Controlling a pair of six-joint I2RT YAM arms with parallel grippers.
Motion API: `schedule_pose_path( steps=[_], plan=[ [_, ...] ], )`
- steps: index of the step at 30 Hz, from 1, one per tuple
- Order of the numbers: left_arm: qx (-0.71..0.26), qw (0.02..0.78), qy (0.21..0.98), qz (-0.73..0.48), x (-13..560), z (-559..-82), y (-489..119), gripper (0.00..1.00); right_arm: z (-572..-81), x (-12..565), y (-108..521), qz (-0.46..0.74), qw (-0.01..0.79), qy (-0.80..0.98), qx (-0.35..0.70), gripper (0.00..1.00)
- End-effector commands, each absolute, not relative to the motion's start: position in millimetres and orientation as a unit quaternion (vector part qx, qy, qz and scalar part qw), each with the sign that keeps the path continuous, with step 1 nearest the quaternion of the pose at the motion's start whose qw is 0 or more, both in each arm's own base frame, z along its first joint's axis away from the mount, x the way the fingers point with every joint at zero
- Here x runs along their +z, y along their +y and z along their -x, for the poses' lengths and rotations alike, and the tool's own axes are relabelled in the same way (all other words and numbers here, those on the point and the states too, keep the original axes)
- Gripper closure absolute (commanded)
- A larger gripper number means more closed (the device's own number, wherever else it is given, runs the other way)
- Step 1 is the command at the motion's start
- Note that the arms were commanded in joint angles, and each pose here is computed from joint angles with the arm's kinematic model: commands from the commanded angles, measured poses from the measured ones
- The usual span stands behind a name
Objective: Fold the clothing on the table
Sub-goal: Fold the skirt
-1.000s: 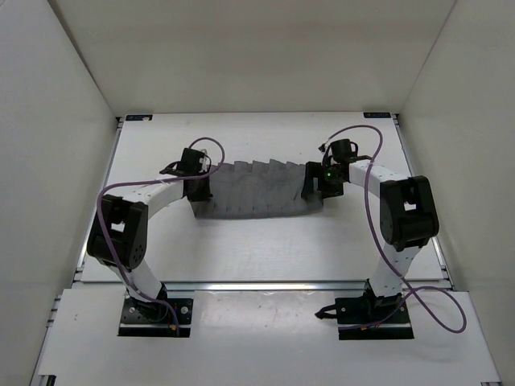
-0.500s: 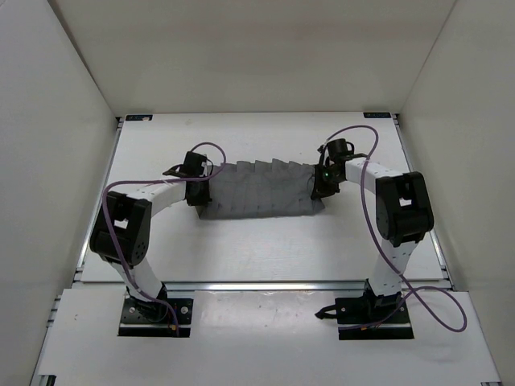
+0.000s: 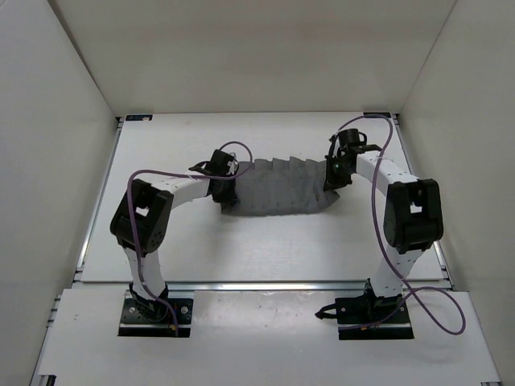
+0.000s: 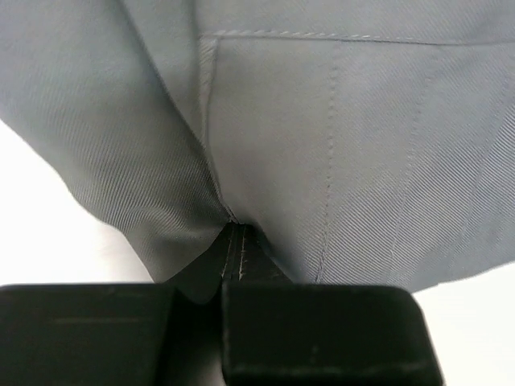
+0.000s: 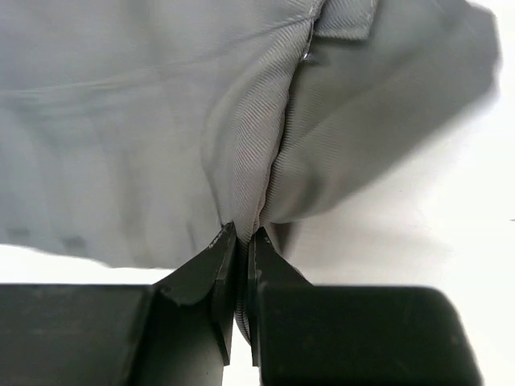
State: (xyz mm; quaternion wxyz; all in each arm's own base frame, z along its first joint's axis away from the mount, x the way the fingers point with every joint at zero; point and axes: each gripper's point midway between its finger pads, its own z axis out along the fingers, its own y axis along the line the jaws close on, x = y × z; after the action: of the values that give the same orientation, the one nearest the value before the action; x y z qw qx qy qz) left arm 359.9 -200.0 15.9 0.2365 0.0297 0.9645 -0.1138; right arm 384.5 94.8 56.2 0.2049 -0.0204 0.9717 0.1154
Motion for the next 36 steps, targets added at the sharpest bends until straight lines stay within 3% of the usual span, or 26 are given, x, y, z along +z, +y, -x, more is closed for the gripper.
schedule_pose_path(
  steps=[1,11,27,34,35,36],
  plan=[
    [-0.172,0.201,0.963,-0.048,6.9,-345.7,-245.8,1.0,-409.3,124.0,114.4,0.053,0.287,0.947,0.133,1.0],
    [-0.25,0.184,0.948,-0.066,12.0,-352.7,-309.7,1.0,-418.2,183.5,225.2,0.147,0.318,0.918,0.185,1.0],
    [-0.314,0.149,0.938,0.001,0.1,-337.9,-287.4,1.0,-371.1,132.7,326.3,0.18,0.222,0.906,0.312,1.0],
    [-0.328,0.155,0.932,0.017,3.4,-339.9,-279.7,1.0,-348.0,106.2,343.1,0.205,0.178,0.913,0.305,1.0],
    [-0.328,0.155,0.932,0.018,3.3,-339.3,-279.1,1.0,-343.0,104.5,346.5,0.205,0.17,0.912,0.312,0.94],
    [-0.327,0.154,0.932,0.019,2.4,-337.4,-278.2,1.0,-343.8,97.7,345.3,0.2,0.164,0.915,0.31,0.75]
  ],
)
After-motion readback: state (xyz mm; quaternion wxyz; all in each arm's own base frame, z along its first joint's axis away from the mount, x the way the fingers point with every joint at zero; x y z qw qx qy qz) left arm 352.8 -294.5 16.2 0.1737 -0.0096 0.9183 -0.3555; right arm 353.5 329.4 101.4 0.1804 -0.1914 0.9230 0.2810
